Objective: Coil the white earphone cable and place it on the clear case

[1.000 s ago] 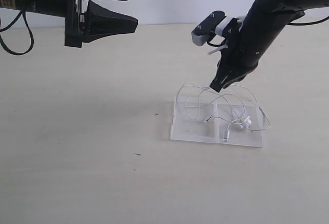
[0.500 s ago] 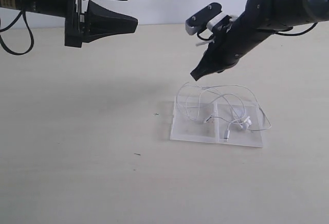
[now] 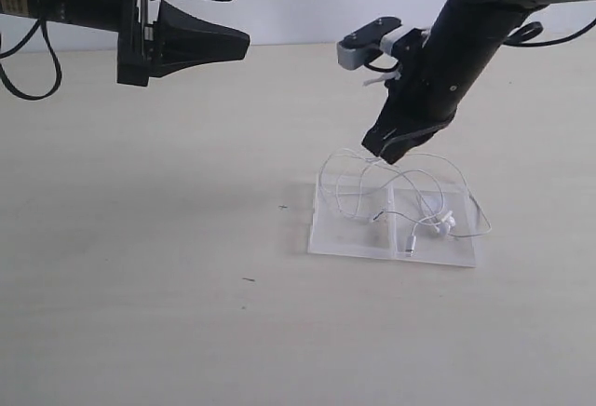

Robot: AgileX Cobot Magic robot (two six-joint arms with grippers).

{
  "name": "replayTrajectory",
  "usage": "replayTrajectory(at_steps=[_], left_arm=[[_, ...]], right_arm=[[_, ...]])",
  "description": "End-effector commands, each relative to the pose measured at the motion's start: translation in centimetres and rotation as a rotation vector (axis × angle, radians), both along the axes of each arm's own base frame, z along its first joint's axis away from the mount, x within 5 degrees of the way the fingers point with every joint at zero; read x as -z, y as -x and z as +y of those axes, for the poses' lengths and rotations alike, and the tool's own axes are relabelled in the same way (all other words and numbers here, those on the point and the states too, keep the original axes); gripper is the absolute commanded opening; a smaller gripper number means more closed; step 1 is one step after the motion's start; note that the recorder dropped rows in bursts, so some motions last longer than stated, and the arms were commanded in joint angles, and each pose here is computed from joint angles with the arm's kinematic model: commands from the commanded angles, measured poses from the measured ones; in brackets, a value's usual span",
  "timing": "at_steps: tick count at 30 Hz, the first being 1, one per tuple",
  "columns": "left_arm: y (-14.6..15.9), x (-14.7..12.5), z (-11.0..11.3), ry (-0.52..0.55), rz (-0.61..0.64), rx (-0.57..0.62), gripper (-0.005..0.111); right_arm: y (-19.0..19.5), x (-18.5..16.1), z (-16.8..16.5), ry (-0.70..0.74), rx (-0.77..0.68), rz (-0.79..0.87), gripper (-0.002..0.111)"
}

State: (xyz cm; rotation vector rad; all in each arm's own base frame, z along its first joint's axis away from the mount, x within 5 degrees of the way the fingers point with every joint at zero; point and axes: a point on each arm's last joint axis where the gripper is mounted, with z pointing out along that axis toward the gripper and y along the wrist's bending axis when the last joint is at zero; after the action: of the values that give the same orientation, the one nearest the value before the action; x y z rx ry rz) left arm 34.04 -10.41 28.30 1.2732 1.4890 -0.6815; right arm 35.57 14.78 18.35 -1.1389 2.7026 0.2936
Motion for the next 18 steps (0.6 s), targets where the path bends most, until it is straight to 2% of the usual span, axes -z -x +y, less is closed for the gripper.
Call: replayTrajectory(at_steps=[1,5,7,12,18], left_arm=[[0.3,-0.3,-0.2,0.018,0.008,0.014,0.071],[0.5,-0.4,-0.3,0.057,0.092,0.013,0.071],[0.7,-0.5,-0.4,0.103,0.207,0.002,0.071],[1.2,-0.5,-0.5,0.155,0.371,0.0,0.071],[1.5,-0.4,-0.6,0.139,0.389,0.024,0.071]], right_arm=[[-0.1,-4.0,-0.3,-0.04,0.023,-0.157,0.0],[1.3,-6.8,-0.8,-0.07,0.03,-0.237,0.0],[2.2,-8.0,-1.2,-0.095,0.055,-0.323,0.0],[5.0,-10.9,-2.6,-0.201,0.152,-0.575,0.0],[11.0,-15.0,-5.3,-0.333,0.248,-0.88,0.0]])
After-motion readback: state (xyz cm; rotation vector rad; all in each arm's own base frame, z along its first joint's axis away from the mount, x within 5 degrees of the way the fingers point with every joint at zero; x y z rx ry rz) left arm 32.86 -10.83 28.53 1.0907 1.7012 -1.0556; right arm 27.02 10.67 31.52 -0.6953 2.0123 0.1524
